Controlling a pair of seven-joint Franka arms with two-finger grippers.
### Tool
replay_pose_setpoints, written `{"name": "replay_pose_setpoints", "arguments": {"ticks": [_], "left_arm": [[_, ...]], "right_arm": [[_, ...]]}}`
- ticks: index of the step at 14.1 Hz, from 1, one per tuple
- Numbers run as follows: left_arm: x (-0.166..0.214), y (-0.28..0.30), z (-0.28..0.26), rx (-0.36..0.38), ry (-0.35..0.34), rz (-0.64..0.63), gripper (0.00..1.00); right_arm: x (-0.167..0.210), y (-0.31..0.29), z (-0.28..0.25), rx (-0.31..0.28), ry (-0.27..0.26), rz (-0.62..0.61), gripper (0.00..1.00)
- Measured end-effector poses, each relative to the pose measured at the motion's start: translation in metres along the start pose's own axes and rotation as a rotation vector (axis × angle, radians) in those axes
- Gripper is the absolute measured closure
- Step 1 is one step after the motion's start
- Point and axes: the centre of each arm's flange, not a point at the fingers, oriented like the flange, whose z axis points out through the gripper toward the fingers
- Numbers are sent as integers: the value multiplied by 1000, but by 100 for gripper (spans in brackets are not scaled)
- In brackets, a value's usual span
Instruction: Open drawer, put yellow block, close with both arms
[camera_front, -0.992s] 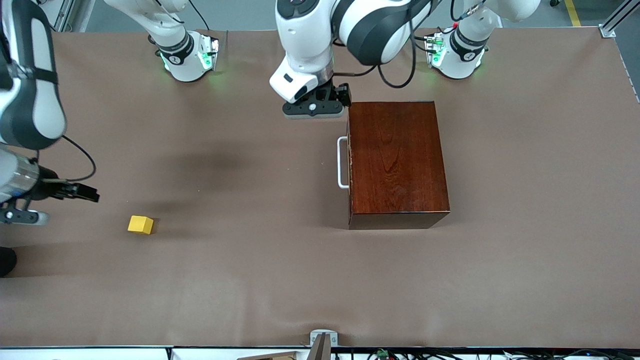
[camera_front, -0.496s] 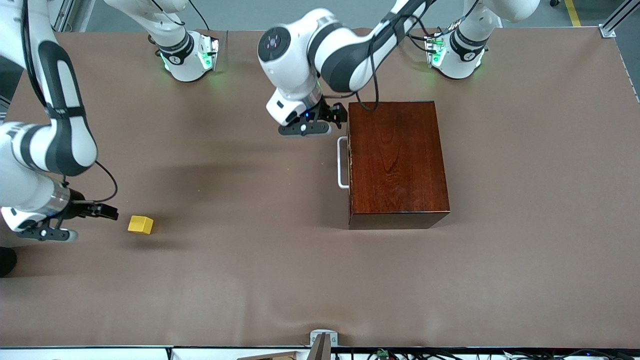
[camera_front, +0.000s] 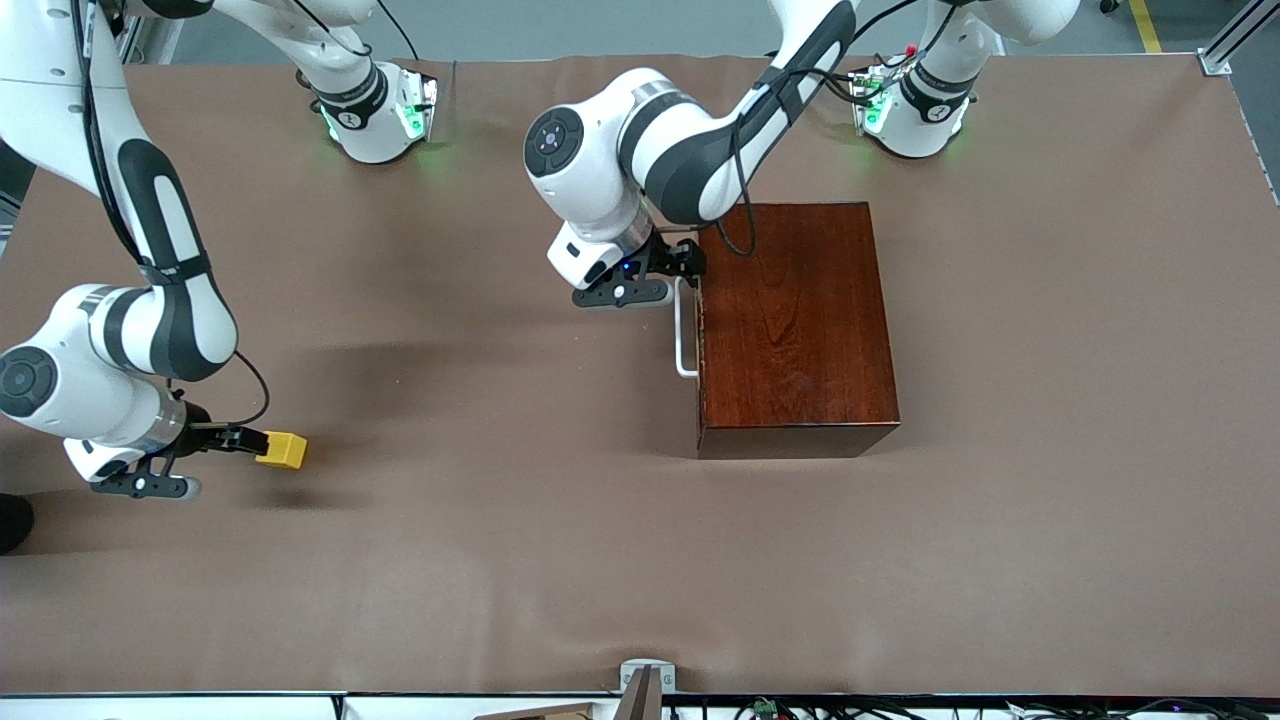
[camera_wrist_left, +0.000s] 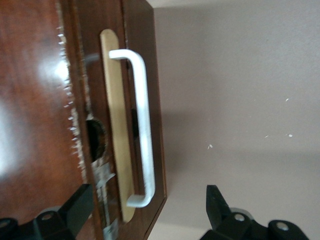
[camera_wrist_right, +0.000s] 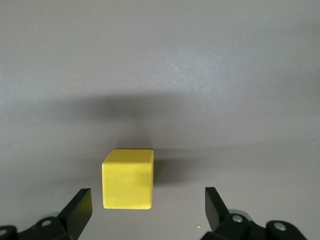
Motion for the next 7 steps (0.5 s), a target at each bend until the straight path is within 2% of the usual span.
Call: {"name": "replay_pose_setpoints", "arguments": {"ticks": [7], "left_arm": [[8,11,26,-5,10,1,0]], "right_arm": [[1,-16,27,4,-14,-23,0]]}}
